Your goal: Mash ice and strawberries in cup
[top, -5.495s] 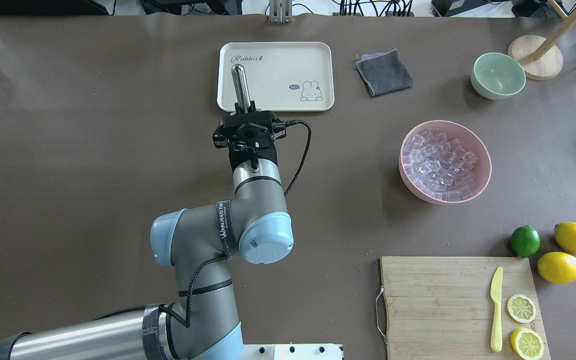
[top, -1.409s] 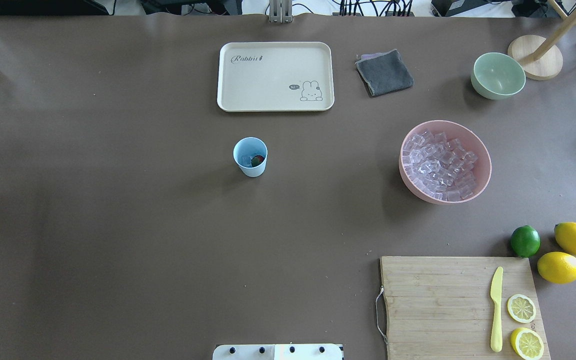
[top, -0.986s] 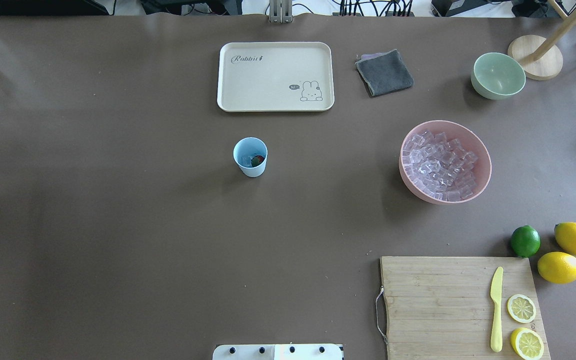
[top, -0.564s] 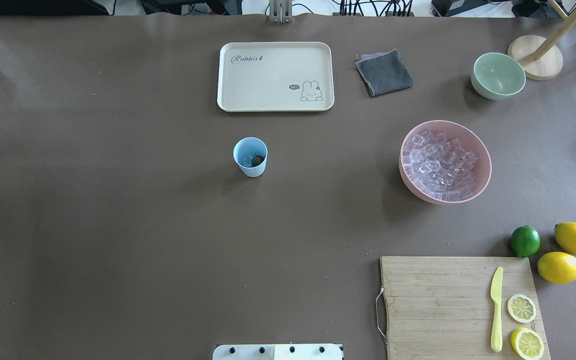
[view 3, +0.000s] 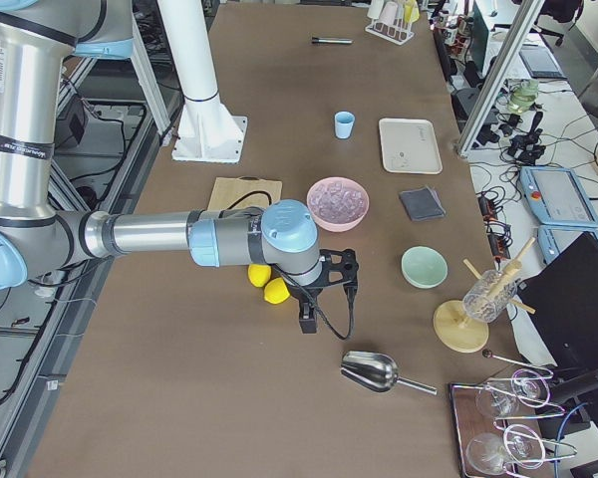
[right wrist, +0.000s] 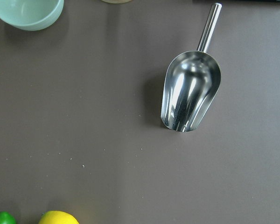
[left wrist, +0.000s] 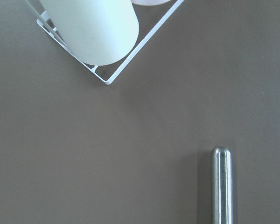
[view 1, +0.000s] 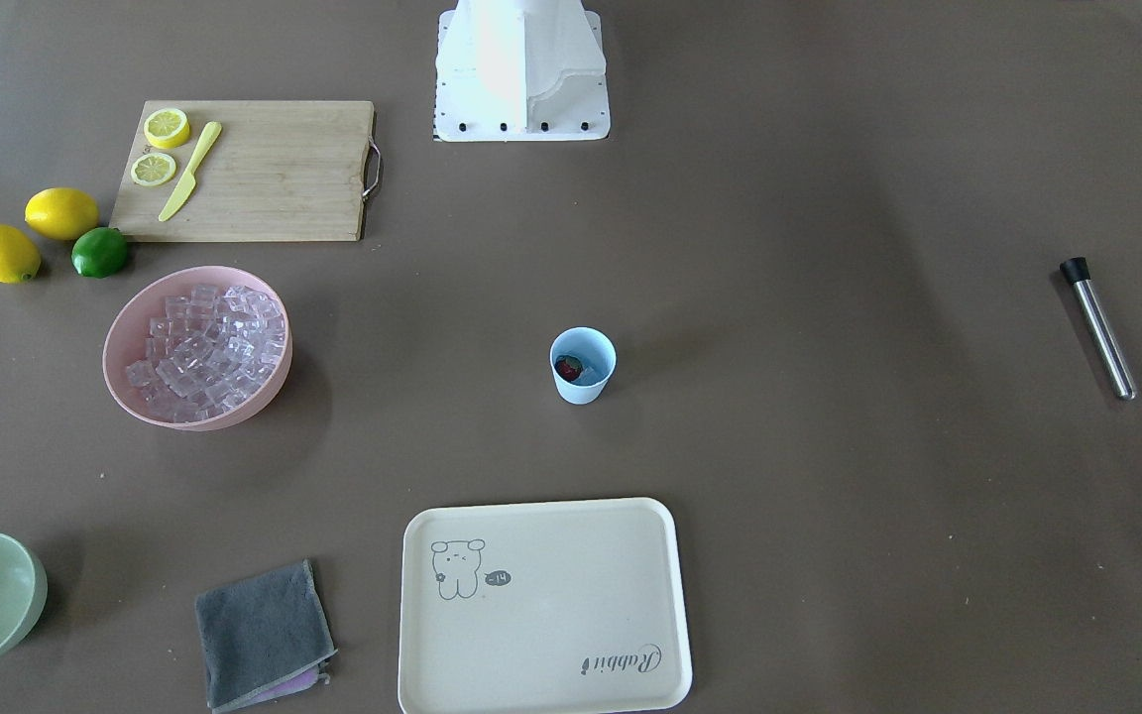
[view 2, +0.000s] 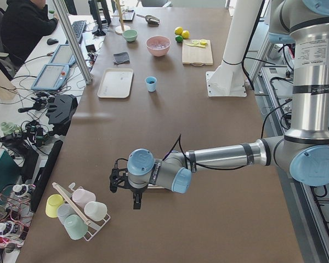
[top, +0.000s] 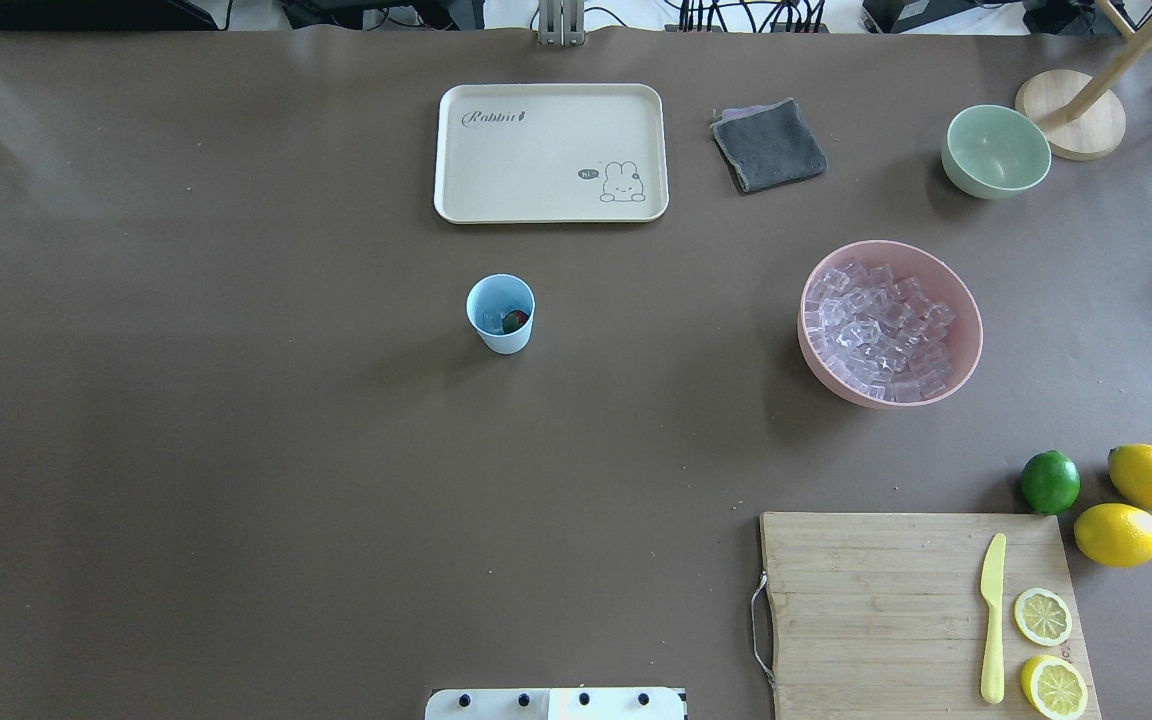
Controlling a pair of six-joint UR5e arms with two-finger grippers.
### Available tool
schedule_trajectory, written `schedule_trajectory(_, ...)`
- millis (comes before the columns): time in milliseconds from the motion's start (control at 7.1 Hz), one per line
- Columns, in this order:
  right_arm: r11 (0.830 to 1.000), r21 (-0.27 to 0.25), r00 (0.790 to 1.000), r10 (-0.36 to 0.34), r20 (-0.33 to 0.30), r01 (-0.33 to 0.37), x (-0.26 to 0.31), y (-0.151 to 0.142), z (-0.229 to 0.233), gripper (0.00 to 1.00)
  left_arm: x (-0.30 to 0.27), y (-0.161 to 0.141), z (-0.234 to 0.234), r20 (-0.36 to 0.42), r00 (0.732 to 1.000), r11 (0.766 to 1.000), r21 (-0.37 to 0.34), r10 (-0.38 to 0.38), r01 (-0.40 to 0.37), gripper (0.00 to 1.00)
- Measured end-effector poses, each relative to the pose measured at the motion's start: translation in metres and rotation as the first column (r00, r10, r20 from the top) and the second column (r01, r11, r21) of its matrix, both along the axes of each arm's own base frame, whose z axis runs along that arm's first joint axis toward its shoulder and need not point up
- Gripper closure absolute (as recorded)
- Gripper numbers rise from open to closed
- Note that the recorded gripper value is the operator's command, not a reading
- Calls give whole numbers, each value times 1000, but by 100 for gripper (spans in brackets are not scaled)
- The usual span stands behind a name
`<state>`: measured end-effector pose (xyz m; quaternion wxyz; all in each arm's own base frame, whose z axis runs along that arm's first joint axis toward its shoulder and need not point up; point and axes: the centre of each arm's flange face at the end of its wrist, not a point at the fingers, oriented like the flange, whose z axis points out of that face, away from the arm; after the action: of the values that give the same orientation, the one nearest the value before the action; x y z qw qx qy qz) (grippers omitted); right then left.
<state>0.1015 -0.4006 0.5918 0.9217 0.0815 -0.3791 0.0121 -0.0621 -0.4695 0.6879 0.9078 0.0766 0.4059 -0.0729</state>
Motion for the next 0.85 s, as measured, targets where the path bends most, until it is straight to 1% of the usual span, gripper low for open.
schedule_trajectory(282, 1000, 1, 1000, -20, -21, 20, -8, -3, 0, 0, -19, 48, -34, -52, 998, 999, 33, -33, 35, 2)
schedule_trajectory(423, 999, 5, 998, -39, -44, 40, -15, -6, 0, 0, -20, 61, -48, -67, 997, 999, 26, -34, 35, 2)
schedule_trajectory(564, 998, 6, 997, -54, -61, 55, -20, -10, 1, 0, -18, 61, -55, -71, 997, 1000, 1, -28, 28, 2)
schedule_trajectory(845, 997, 0, 995, -71, -70, 71, -26, -13, 3, 0, -15, 35, -70, -51, 999, 999, -38, 6, -8, 2)
